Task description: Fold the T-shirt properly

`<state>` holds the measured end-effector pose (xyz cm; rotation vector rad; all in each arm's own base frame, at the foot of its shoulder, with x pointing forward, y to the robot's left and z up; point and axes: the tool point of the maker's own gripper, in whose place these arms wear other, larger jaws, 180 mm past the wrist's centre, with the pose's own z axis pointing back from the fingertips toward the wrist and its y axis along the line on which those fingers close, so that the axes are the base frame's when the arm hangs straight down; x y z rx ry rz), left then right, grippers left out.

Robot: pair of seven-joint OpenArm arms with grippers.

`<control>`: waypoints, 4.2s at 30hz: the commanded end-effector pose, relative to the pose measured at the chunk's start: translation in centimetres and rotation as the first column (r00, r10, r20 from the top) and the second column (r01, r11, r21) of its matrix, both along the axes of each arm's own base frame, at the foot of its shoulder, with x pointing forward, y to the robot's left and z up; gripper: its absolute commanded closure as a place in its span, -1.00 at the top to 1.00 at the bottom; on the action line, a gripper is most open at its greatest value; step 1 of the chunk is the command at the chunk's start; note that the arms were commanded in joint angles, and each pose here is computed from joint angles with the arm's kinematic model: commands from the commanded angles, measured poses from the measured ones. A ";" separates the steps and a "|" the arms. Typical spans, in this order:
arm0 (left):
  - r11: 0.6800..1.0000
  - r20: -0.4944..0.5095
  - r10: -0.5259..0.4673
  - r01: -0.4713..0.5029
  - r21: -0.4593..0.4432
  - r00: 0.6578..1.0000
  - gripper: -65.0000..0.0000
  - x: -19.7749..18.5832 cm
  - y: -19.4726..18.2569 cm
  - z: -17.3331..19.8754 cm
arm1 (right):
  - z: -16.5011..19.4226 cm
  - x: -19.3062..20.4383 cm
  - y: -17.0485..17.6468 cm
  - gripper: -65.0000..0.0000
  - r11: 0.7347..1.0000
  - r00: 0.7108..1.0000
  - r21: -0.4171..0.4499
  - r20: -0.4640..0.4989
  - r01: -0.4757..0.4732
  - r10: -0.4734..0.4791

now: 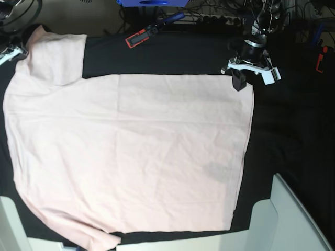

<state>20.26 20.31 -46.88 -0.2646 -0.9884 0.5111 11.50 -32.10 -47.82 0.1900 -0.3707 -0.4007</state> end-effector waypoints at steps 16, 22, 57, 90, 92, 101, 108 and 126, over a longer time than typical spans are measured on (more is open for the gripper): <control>0.999 0.062 -0.036 0.034 0.028 0.997 -1.00 -0.8 0.2 3.2 | 3.6 0.1 -2.7 -1.00 0.989 0.998 -0.140 0.039 -0.042 0.047; 0.999 0.069 -0.045 0.043 0.032 0.997 -1.00 -1.1 0.1 3.8 | 5.3 -0.4 -3.0 -1.00 0.977 0.996 -0.191 -0.011 -0.092 0.092; 0.998 0.022 -0.015 0.014 0.061 1.000 -1.00 -5.5 1.7 5.0 | 7.7 -3.7 -3.2 -1.00 0.947 0.979 -0.266 -0.140 -0.179 0.146; 0.993 0.100 0.081 -0.089 0.080 0.992 -1.00 3.4 3.8 4.7 | 8.4 8.3 -4.1 -1.00 0.952 0.976 -0.227 0.031 -0.203 0.216; 0.996 0.061 0.061 -0.065 0.061 0.996 -1.00 4.0 3.3 4.0 | 8.5 9.3 -3.6 -1.00 0.948 0.970 -0.223 0.036 -0.227 0.240; 0.997 0.041 0.073 -0.073 0.008 0.996 -1.00 6.1 2.0 3.0 | 7.7 11.7 -2.6 -1.00 0.945 0.958 -0.187 0.054 -0.267 0.281; 0.996 0.048 0.085 -0.085 -0.004 0.995 -1.00 7.6 1.9 2.7 | 8.3 13.2 -3.7 -1.00 0.950 0.961 -0.184 0.073 -0.251 0.268; 0.994 0.066 0.106 -0.105 -0.017 0.992 -1.00 10.8 2.4 2.7 | 7.0 17.0 -3.0 -1.00 0.953 0.945 -0.136 0.150 -0.270 0.290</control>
